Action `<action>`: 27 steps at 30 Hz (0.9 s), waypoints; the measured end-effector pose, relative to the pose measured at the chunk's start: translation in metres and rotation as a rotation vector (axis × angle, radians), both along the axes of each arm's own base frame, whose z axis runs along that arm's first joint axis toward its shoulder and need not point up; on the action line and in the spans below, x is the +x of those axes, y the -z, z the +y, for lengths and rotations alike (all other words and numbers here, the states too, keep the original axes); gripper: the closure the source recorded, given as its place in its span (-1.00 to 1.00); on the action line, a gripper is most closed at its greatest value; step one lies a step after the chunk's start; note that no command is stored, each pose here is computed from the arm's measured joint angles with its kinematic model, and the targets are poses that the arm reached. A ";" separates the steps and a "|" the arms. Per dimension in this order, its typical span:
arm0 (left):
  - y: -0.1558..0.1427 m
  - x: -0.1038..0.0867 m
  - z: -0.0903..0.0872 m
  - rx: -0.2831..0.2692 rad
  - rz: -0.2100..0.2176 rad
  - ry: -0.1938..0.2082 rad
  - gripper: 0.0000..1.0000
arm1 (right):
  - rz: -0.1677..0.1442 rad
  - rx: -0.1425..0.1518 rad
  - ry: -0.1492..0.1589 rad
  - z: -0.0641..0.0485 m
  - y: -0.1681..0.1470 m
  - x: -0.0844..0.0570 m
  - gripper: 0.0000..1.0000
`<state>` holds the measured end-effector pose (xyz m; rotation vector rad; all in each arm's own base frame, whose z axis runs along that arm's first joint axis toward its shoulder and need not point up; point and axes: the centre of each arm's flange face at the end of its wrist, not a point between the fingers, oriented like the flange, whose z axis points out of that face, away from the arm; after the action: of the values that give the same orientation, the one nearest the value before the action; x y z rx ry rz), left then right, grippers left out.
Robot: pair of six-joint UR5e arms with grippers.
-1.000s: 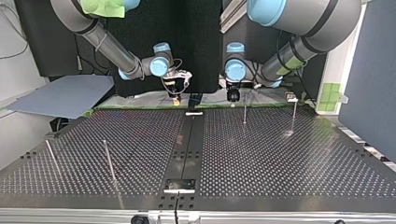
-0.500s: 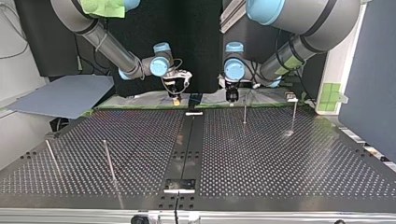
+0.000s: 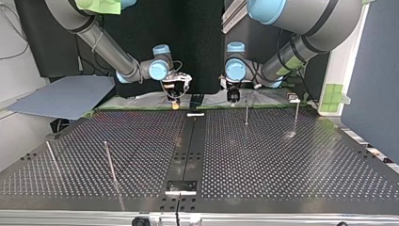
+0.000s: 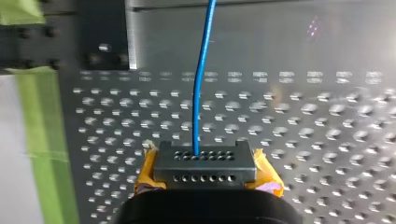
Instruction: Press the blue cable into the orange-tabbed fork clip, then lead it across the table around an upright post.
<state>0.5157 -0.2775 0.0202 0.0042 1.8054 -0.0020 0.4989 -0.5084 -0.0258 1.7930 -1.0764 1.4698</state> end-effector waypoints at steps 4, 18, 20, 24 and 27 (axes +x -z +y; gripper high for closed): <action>0.000 0.000 -0.001 -0.005 -0.001 -0.001 1.00 | -0.008 -0.012 0.003 -0.004 -0.020 0.000 0.97; -0.001 0.000 -0.002 -0.013 -0.012 0.000 1.00 | -0.027 -0.046 0.008 -0.011 -0.074 0.003 0.97; -0.001 0.000 -0.002 -0.013 -0.012 0.000 1.00 | -0.035 -0.056 0.009 -0.012 -0.085 0.003 0.97; -0.001 0.000 -0.002 -0.013 -0.012 0.000 1.00 | -0.045 -0.072 0.009 -0.014 -0.101 0.004 0.97; -0.001 0.000 -0.003 -0.013 -0.012 0.001 1.00 | -0.054 -0.084 0.010 -0.015 -0.113 0.004 0.97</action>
<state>0.5159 -0.2800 0.0210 -0.0038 1.7935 -0.0142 0.5032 -0.5237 0.0870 1.6959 -1.0331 1.5427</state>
